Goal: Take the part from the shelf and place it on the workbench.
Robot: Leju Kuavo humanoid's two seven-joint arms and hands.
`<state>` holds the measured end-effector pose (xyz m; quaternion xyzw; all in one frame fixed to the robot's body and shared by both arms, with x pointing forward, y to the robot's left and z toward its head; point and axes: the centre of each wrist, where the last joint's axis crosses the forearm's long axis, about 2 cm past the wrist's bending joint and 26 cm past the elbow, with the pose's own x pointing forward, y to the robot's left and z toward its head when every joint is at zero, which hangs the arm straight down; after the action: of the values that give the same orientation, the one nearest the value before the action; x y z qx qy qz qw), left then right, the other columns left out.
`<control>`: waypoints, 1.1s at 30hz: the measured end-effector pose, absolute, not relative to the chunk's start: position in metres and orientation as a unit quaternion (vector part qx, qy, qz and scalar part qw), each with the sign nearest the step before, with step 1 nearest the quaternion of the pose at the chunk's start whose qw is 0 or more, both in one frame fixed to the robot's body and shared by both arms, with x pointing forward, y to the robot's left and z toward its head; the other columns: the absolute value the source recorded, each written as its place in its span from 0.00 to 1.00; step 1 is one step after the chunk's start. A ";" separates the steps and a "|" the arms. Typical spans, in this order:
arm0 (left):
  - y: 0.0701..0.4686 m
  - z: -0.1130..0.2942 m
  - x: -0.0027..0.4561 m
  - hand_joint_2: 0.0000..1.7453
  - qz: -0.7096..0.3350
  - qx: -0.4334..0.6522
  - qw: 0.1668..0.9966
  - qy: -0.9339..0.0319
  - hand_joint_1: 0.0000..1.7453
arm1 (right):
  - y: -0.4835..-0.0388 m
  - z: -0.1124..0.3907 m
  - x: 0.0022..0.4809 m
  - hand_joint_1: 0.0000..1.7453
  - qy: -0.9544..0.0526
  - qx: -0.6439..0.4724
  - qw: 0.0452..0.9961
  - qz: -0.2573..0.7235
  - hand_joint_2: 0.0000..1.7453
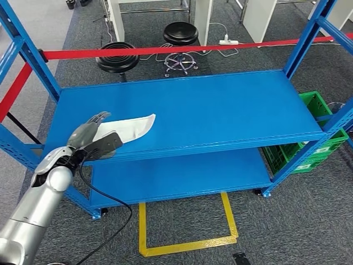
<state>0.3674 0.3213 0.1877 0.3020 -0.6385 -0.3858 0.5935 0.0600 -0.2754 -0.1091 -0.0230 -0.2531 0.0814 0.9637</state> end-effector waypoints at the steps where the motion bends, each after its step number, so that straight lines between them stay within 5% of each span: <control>1: 0.322 0.189 0.372 1.00 -0.397 0.291 0.599 -0.631 0.00 | -0.275 -0.109 0.060 0.00 -0.253 -0.023 0.964 0.082 1.00; 33: 0.348 0.200 0.389 1.00 -0.500 0.305 0.594 -0.551 0.00 | -0.277 -0.109 0.060 0.00 -0.251 -0.023 0.965 0.073 1.00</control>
<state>0.3894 0.3480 0.2000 0.3053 -0.5514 -0.4998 0.5941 0.0598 -0.2771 -0.1092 -0.0226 -0.2510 0.0726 0.9650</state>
